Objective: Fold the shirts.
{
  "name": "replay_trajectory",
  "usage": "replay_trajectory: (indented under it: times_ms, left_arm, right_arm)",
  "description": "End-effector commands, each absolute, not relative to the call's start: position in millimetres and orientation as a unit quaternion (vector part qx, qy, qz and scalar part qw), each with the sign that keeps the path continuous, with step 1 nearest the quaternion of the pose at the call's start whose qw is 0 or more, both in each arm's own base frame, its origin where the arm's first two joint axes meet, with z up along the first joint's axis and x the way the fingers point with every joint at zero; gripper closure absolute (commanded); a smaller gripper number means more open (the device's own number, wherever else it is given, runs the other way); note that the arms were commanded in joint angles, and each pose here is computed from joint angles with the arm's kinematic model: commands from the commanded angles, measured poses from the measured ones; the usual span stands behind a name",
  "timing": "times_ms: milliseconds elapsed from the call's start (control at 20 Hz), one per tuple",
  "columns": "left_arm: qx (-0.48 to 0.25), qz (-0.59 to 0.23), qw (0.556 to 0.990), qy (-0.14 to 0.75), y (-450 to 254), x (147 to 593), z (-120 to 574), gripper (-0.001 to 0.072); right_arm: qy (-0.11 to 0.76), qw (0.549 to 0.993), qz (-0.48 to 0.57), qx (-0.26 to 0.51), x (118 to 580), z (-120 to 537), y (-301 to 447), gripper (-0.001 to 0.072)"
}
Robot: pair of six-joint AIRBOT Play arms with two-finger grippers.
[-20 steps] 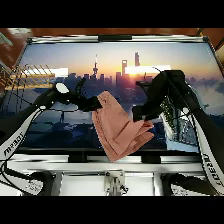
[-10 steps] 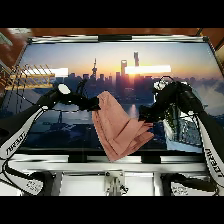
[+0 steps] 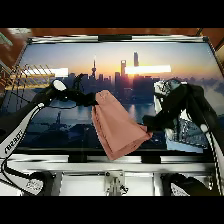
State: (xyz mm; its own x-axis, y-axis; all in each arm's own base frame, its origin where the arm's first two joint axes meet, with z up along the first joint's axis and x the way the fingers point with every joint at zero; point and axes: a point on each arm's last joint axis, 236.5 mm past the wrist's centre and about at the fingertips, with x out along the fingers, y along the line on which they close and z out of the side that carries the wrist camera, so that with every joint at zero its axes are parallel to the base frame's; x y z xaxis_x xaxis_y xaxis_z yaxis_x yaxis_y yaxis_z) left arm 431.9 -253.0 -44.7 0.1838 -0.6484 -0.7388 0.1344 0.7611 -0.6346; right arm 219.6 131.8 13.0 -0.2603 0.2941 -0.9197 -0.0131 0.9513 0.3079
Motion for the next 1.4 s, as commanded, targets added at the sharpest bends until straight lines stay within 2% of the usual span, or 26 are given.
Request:
replay_trajectory:
  times_ms: [0, 200, 350, 400, 450, 500, 550, 600, 650, 700, 750, 1000, 1100, 1200, 1250, 1350]
  left_arm:
    - [-0.219, -0.273, 0.743, 0.570, -252.4, 440.5, -31.5, 0.0652]
    - [-0.209, -0.287, 0.728, 0.587, -255.2, 427.7, -34.2, 0.0652]
    - [-0.177, -0.301, 0.703, 0.619, -249.5, 405.3, -41.4, 0.0652]
    - [-0.156, -0.302, 0.692, 0.637, -243.6, 394.7, -46.5, 0.0652]
    - [-0.138, -0.302, 0.682, 0.651, -237.6, 385.8, -51.0, 0.0651]
    - [-0.127, -0.302, 0.672, 0.664, -233.8, 378.1, -53.6, 0.0613]
    - [-0.124, -0.306, 0.662, 0.673, -233.4, 371.1, -53.2, 0.0496]
    - [-0.121, -0.310, 0.651, 0.682, -232.9, 363.9, -52.5, 0.0267]
    - [-0.120, -0.313, 0.643, 0.688, -232.2, 359.0, -51.8, 0.0150]
    - [-0.119, -0.315, 0.639, 0.691, -231.4, 356.3, -50.5, 0.0152]
    - [-0.118, -0.317, 0.639, 0.690, -231.1, 356.0, -48.7, 0.0152]
    - [-0.106, -0.331, 0.656, 0.670, -231.1, 363.2, -35.1, 0.0153]
    - [-0.103, -0.333, 0.676, 0.649, -223.7, 380.0, -25.4, 0.0151]
    - [-0.115, -0.320, 0.705, 0.623, -207.9, 407.1, -8.7, 0.0151]
    - [-0.121, -0.315, 0.717, 0.610, -199.6, 419.2, 1.1, 0.0152]
    - [-0.133, -0.302, 0.733, 0.595, -185.9, 435.4, 15.9, 0.0152]
  right_arm:
    - [0.799, 0.588, 0.106, 0.068, 171.8, 0.5, 140.0, 0.0644]
    - [0.770, 0.625, 0.093, 0.088, 176.0, -36.9, 169.6, 0.0643]
    - [0.770, 0.631, 0.060, 0.072, 177.3, -42.3, 155.6, 0.0640]
    - [0.770, 0.633, 0.047, 0.061, 177.6, -43.7, 147.8, 0.0591]
    - [0.770, 0.635, 0.041, 0.051, 178.4, -44.7, 142.3, 0.0365]
    - [0.769, 0.637, 0.038, 0.038, 179.1, -45.5, 137.0, 0.0145]
    - [0.770, 0.637, 0.033, 0.022, 178.4, -45.6, 129.5, 0.0140]
    - [0.772, 0.635, 0.028, 0.014, 176.7, -44.9, 124.9, 0.0140]
    - [0.777, 0.628, 0.029, 0.022, 172.3, -42.4, 126.0, 0.0139]
    - [0.783, 0.619, 0.040, 0.045, 167.2, -36.5, 132.9, 0.0115]
    - [0.777, 0.623, 0.051, 0.069, 168.6, -29.8, 138.2, 0.0058]
    - [0.727, 0.666, 0.008, 0.168, 173.3, -7.5, 117.0, 0.0059]
    - [0.712, 0.652, 0.009, 0.262, 160.9, -20.6, 138.5, 0.0058]
    - [0.697, 0.617, 0.038, 0.363, 153.7, -31.4, 173.8, 0.0053]
    - [0.691, 0.604, 0.046, 0.394, 151.8, -37.5, 183.4, 0.0053]
    - [0.708, 0.589, 0.032, 0.388, 135.7, -54.6, 178.9, 0.0048]
